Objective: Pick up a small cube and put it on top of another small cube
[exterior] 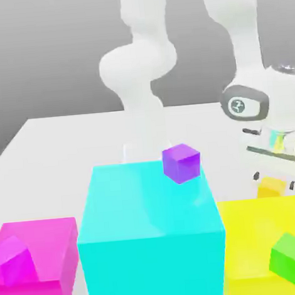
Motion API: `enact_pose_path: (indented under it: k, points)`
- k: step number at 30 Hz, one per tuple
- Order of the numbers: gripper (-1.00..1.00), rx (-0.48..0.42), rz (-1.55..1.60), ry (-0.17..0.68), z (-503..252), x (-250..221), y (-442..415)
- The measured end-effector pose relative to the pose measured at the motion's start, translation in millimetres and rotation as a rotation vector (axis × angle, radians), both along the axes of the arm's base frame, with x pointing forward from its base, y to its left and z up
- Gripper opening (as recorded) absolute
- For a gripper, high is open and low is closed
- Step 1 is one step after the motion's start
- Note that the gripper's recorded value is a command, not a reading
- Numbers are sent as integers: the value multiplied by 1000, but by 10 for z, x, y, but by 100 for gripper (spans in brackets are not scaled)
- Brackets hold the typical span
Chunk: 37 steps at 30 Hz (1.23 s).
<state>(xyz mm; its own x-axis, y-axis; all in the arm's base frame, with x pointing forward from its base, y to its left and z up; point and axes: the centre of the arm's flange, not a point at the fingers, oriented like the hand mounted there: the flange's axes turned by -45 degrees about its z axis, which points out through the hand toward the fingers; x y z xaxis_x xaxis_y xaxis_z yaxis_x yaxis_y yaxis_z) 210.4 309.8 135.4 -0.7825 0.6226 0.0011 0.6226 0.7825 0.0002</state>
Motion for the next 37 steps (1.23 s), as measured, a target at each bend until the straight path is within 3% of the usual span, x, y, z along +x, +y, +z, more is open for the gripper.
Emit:
enact_pose_path:
  k: [7,14,29,33,34,37]
  points:
    - [-100,-2,0,1,1,-1,-2]
    - [-100,-3,-21,0,588,57,-3]
    - [-100,-1,-945,4,1716,2565,-657]
    - [-100,-1,-1046,3,1477,2815,-798]
    - [100,-1,-1048,3,1338,2818,-804]
    - [100,-1,-1048,3,1338,2818,-804]
